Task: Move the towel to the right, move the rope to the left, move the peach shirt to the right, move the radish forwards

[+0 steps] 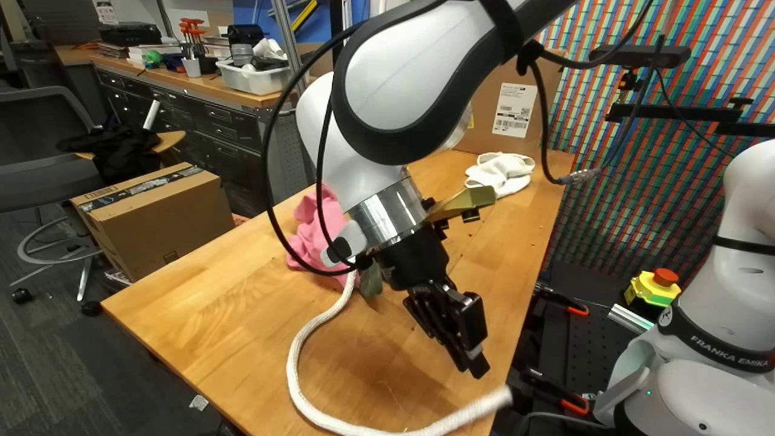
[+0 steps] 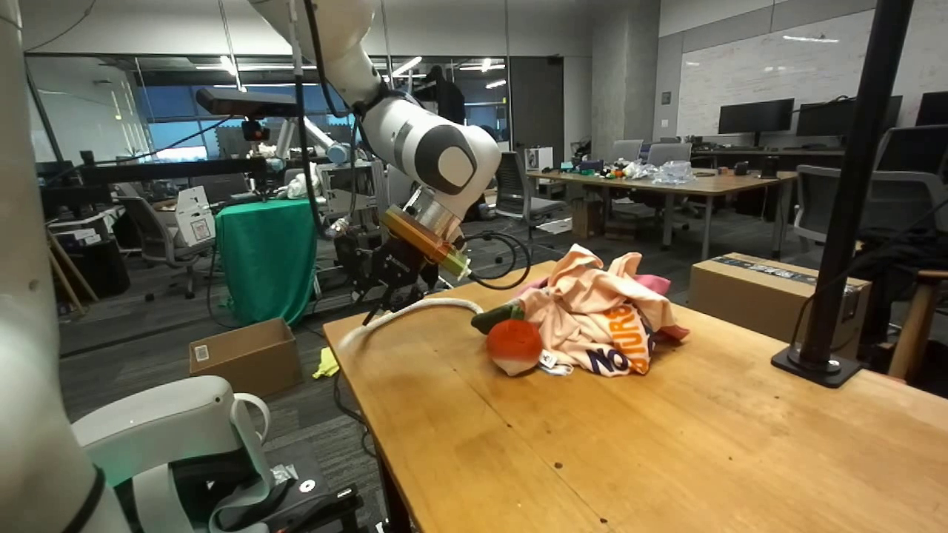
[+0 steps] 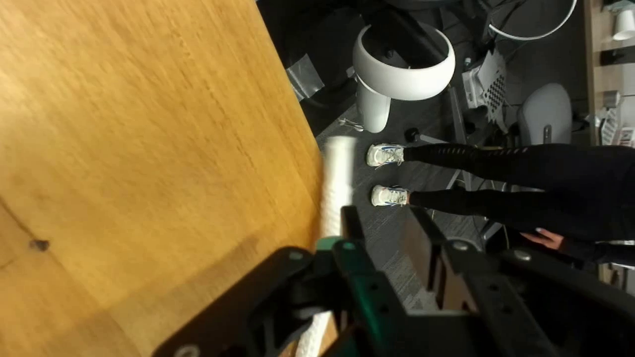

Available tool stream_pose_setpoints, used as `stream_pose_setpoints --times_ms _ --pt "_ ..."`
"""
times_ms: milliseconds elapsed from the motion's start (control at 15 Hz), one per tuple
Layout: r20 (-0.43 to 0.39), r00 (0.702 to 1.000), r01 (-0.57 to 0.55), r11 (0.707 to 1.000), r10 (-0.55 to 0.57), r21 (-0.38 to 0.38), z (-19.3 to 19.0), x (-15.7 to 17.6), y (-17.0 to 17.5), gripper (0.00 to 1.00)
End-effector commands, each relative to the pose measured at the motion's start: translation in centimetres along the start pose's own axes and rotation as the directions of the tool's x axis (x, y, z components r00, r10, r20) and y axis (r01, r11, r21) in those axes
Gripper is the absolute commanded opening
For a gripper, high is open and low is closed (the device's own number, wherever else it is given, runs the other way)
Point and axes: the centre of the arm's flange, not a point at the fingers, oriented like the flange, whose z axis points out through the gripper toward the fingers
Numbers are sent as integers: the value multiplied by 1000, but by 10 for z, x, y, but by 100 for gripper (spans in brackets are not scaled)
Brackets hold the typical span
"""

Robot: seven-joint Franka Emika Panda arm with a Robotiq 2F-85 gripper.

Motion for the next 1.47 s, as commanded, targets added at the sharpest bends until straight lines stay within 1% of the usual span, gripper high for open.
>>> stream_pose_setpoints --times_ms 0,133,333,600,800,933,1133,1200,1333,1400 --pt "-2 1000 -7 999 7 44 -14 7 6 60" --pt "-13 1000 -22 999 22 37 -20 4 10 76" --pt "-34 997 -76 997 75 -9 -37 -8 25 100" --pt "-79 980 -190 979 185 -68 -61 -34 55 100" --pt "-126 959 -268 956 252 -124 -80 -55 75 100" --pt "-165 946 -309 931 279 -197 -93 -66 88 100" --pt "-233 928 -359 868 292 -343 -113 -75 105 100" --pt "-256 921 -375 848 294 -375 -119 -75 109 100" --pt "-312 901 -412 816 300 -406 -129 -73 114 100" --pt "-337 891 -429 809 305 -402 -134 -72 113 100"
